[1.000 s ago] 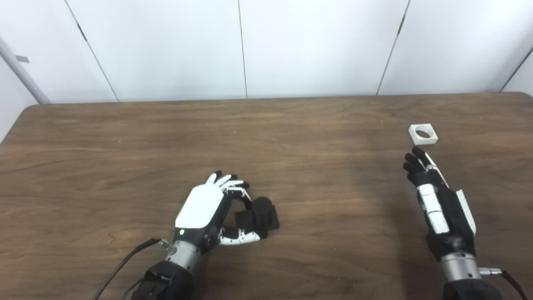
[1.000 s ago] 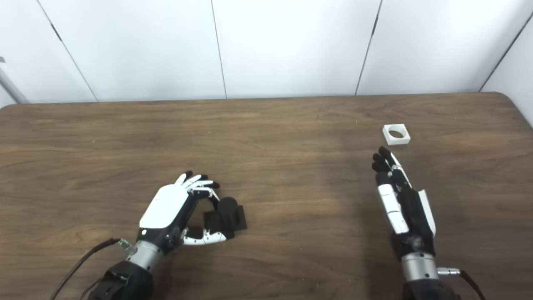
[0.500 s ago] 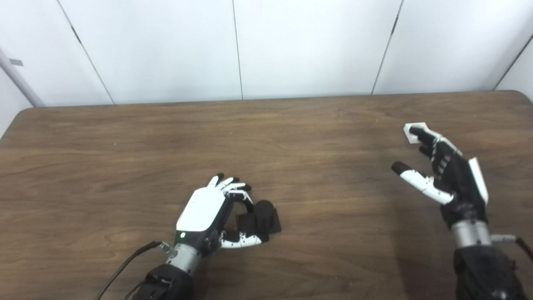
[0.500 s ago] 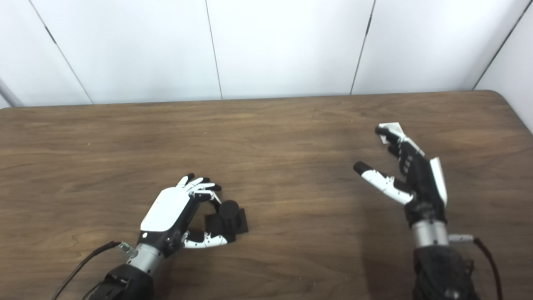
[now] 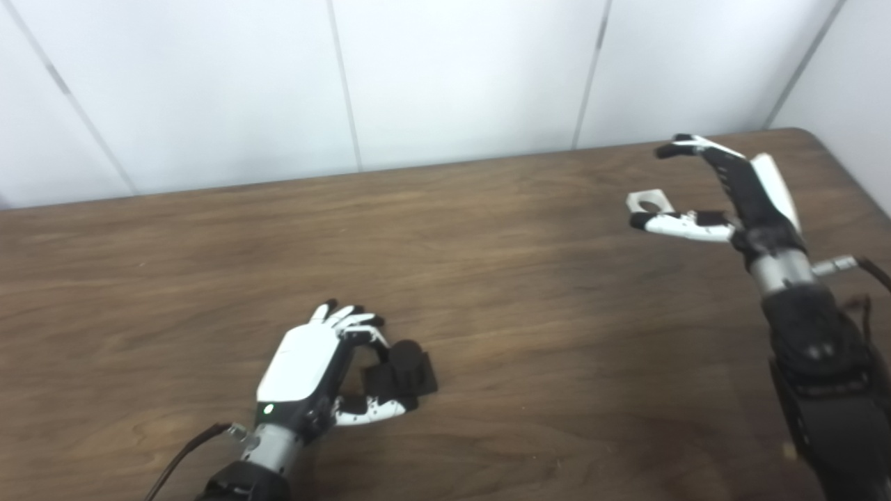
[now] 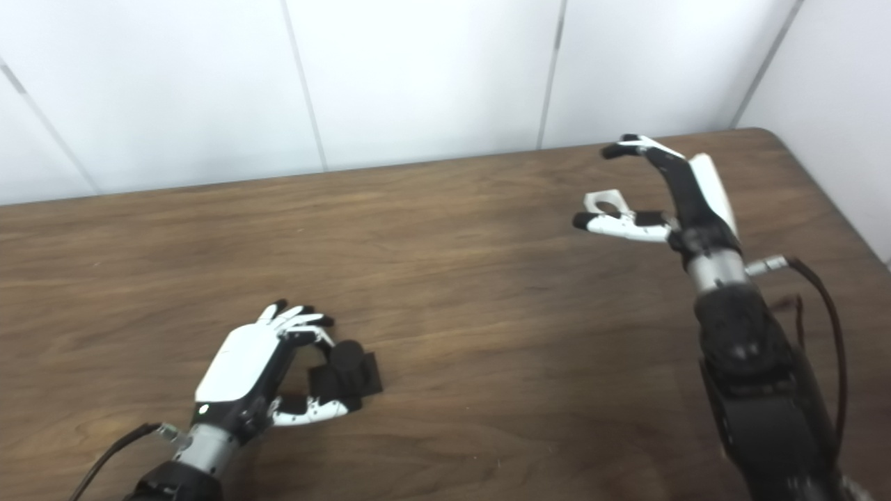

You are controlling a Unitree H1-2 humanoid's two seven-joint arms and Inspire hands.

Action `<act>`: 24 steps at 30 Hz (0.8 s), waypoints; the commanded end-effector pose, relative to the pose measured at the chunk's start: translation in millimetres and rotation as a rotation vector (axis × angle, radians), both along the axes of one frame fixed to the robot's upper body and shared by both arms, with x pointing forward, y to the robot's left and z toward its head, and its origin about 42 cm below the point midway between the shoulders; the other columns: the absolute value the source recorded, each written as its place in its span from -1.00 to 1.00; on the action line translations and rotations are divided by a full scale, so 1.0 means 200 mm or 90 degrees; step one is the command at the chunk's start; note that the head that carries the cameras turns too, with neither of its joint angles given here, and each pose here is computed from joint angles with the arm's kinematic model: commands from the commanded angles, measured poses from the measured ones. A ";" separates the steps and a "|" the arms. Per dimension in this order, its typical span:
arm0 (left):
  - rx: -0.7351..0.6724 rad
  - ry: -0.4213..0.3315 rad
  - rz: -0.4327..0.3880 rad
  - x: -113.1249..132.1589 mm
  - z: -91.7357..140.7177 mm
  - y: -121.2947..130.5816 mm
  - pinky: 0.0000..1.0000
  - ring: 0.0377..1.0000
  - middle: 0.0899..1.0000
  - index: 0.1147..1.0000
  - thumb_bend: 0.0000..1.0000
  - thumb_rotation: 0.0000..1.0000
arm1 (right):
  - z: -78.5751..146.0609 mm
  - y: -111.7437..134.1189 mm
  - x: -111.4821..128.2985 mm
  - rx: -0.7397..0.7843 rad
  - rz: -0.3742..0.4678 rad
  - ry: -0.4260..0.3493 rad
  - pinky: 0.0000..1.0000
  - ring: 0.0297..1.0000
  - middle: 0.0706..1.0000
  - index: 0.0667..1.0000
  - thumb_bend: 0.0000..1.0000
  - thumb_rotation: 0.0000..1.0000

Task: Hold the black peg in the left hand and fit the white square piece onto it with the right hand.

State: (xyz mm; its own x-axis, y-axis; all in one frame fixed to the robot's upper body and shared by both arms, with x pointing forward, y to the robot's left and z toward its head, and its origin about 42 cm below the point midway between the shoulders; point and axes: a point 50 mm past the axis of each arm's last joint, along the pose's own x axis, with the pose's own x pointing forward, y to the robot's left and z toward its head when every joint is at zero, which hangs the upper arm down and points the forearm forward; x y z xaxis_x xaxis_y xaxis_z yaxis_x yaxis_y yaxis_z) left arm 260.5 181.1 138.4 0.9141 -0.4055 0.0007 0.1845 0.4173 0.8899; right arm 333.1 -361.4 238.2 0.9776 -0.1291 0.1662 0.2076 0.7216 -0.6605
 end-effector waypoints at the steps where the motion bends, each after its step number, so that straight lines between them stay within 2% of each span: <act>1: 0.024 0.021 -0.011 -0.03 -0.02 0.03 1.00 0.78 0.57 -0.16 0.04 -0.90 | 0.16 -0.05 0.08 -0.074 0.005 -0.040 0.86 0.83 0.74 0.30 0.65 -0.58; 4: 0.026 0.022 -0.012 -0.04 -0.03 0.04 1.00 0.77 0.56 -0.16 0.04 -0.90 | 0.21 -0.10 0.15 -0.143 0.010 -0.005 0.76 0.84 0.79 0.31 0.67 -0.61; 11: 0.029 0.020 -0.016 -0.03 -0.02 0.08 1.00 0.76 0.55 -0.16 0.04 -0.90 | 0.30 -0.18 0.35 -0.281 0.016 0.107 0.77 0.99 0.86 0.35 0.76 -0.64; 13: 0.029 0.018 -0.016 -0.03 -0.02 0.08 1.00 0.76 0.54 -0.16 0.04 -0.90 | 0.33 -0.18 0.40 -0.302 0.015 0.137 0.84 1.00 0.87 0.37 0.77 -0.70; 14: 0.030 0.018 -0.016 -0.03 -0.02 0.08 1.00 0.76 0.54 -0.16 0.04 -0.90 | 0.34 -0.18 0.43 -0.311 0.016 0.147 0.94 1.00 0.86 0.38 0.78 -0.74; 16: 0.033 0.019 -0.015 -0.03 -0.02 0.09 1.00 0.75 0.54 -0.16 0.04 -0.90 | 0.35 -0.18 0.47 -0.343 0.019 0.164 0.99 0.99 0.84 0.39 0.81 -0.76; 20: 0.033 0.021 -0.013 -0.03 -0.02 0.09 1.00 0.74 0.53 -0.16 0.04 -0.90 | 0.35 -0.17 0.55 -0.406 0.022 0.197 1.00 1.00 0.87 0.41 0.82 -0.73; 24: 0.035 0.021 -0.012 -0.03 -0.01 0.09 1.00 0.75 0.53 -0.16 0.04 -0.90 | 0.34 -0.15 0.61 -0.427 0.025 0.211 1.00 0.99 0.88 0.40 0.84 -0.78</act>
